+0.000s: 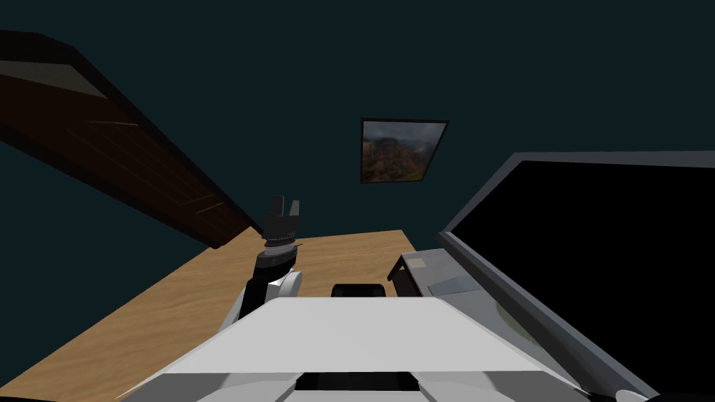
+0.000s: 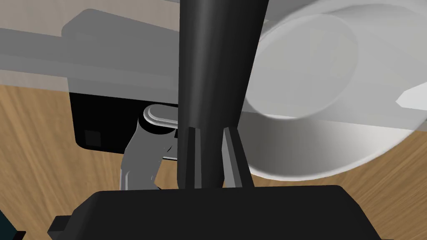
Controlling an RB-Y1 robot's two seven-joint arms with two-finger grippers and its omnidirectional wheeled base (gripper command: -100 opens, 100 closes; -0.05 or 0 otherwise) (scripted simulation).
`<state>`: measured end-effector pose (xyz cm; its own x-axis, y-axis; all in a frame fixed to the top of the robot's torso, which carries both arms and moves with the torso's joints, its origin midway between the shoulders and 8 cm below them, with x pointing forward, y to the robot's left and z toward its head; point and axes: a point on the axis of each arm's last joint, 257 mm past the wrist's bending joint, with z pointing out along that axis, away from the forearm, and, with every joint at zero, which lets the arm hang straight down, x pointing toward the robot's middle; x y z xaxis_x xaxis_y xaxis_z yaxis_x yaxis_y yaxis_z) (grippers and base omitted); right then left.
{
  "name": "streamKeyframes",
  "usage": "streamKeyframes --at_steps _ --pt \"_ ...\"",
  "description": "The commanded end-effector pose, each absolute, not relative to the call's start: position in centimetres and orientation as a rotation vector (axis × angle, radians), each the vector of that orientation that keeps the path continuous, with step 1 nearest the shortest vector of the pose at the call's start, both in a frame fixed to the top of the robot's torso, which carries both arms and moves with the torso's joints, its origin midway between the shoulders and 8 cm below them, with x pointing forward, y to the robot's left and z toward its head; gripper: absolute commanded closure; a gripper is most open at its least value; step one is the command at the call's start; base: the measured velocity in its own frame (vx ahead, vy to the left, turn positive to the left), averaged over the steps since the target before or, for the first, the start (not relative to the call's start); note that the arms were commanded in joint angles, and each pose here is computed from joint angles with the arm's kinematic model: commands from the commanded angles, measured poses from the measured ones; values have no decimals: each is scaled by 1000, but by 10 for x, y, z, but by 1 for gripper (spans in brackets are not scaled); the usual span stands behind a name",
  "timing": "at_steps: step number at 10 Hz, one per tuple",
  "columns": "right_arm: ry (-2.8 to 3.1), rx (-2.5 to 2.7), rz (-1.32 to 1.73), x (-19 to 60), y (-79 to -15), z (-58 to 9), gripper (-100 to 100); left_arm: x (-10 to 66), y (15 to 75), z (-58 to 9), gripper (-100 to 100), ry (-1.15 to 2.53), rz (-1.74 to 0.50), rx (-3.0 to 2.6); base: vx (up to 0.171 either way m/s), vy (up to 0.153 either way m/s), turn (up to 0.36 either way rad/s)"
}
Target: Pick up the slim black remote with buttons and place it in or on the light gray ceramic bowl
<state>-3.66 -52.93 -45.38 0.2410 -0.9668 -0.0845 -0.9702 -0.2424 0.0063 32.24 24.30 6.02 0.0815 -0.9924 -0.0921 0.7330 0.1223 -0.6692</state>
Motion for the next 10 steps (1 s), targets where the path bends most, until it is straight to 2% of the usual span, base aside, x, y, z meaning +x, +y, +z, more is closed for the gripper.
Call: streamKeyframes --at_steps 1,5,10 --pt "1859 -2432 121 -33 -518 -449 100 322 243 60 0 614 -1381 -525 -92 -22 -195" --pt "1737 -2397 118 -14 -487 -441 100 322 243 60 0 614 -1381 -525 -97 -72 -211" --pt "1642 -2363 99 2 -463 -435 100 322 243 60 0 614 -1381 -525 -51 -63 -152"
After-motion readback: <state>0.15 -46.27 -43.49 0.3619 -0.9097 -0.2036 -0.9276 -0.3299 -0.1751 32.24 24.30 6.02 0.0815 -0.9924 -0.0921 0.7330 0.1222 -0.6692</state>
